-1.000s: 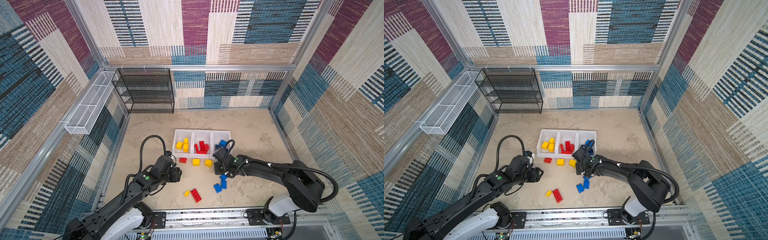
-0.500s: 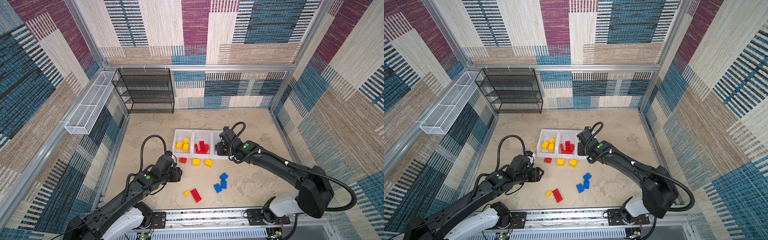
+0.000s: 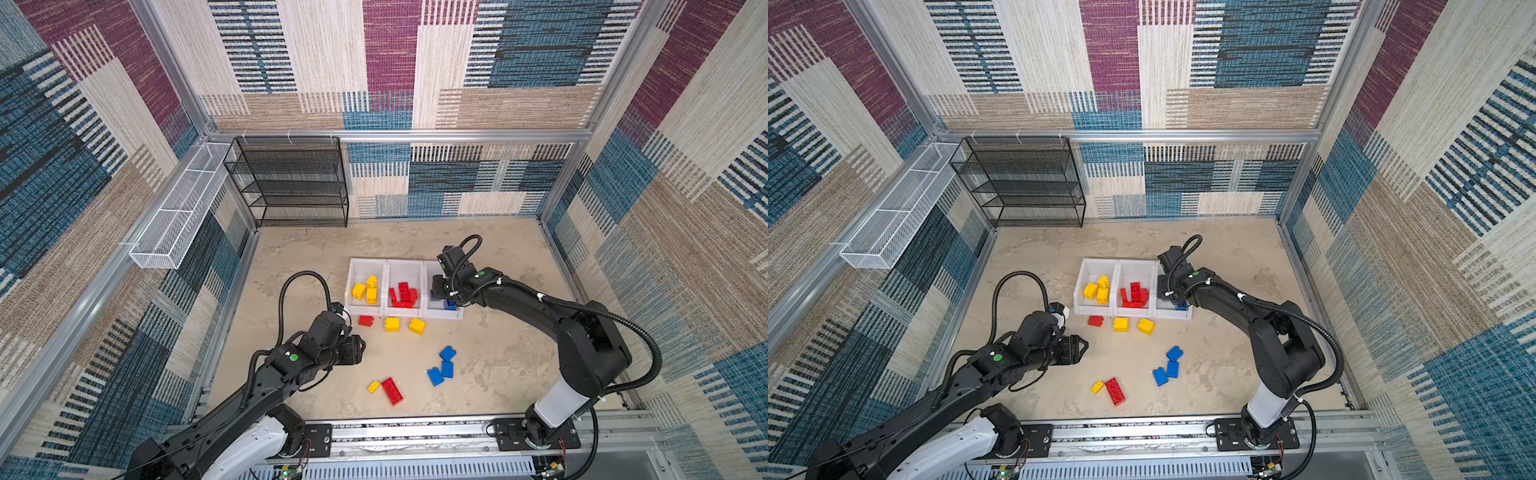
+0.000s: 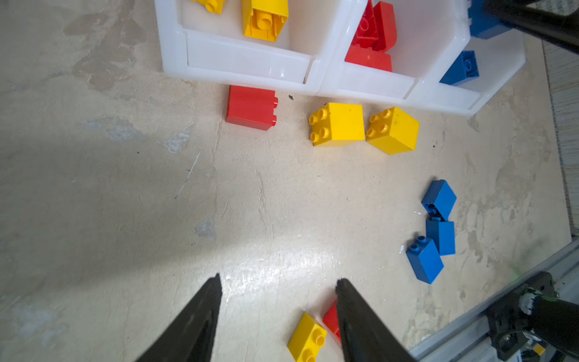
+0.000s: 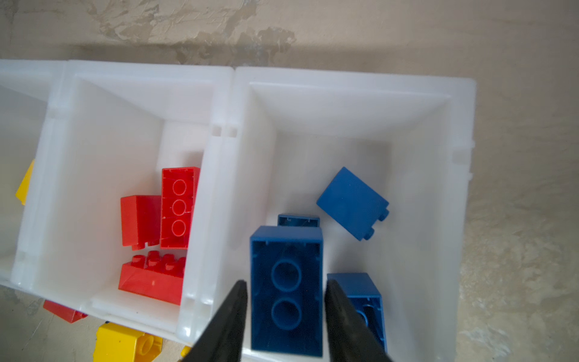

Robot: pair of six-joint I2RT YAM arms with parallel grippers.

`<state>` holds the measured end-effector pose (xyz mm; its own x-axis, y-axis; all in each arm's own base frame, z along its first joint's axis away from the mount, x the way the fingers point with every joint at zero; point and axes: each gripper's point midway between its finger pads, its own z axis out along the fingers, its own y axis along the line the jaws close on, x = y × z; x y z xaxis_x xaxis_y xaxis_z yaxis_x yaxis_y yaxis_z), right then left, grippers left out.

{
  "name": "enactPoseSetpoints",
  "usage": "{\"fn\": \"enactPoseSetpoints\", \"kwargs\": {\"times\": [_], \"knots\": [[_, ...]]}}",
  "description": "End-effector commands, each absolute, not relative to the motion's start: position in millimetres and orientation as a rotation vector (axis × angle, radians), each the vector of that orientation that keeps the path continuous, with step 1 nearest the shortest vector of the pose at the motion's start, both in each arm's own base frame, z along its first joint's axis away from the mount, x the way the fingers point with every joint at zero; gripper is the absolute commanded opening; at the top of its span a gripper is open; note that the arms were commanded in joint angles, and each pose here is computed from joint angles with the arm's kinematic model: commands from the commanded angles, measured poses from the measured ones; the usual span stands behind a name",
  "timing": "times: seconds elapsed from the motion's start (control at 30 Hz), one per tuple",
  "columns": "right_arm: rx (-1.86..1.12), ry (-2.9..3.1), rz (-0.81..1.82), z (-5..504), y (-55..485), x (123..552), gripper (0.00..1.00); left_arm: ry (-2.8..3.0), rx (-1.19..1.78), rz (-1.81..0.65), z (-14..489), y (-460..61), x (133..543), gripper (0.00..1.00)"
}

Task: Sort the legos into containers by color
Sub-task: Place the lego in the container, then pick up the lego from the middle-left of the table.

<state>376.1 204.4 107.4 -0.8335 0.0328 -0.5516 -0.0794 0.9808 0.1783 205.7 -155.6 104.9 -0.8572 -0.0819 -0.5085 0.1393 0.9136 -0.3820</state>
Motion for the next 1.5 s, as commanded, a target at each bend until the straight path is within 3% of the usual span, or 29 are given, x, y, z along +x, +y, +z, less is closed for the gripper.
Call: {"fn": "enactPoseSetpoints", "kwargs": {"times": [0.0, 0.3, 0.67, 1.47], "knots": [[-0.047, 2.519, 0.283, 112, 210, 381, 0.63, 2.543, 0.021, -0.558, 104, -154, 205, 0.62], [-0.039, 2.494, 0.296, 127, 208, 379, 0.7, 2.552, 0.037, -0.574, 103, -156, 202, 0.62], [-0.02, 2.435, 0.328, 156, 194, 359, 0.72, 2.595, 0.141, -0.606, 96, -162, 179, 0.61], [0.019, 2.446, 0.36, 153, 183, 335, 0.72, 2.725, 0.481, -0.513, 47, -180, 115, 0.54]]}}
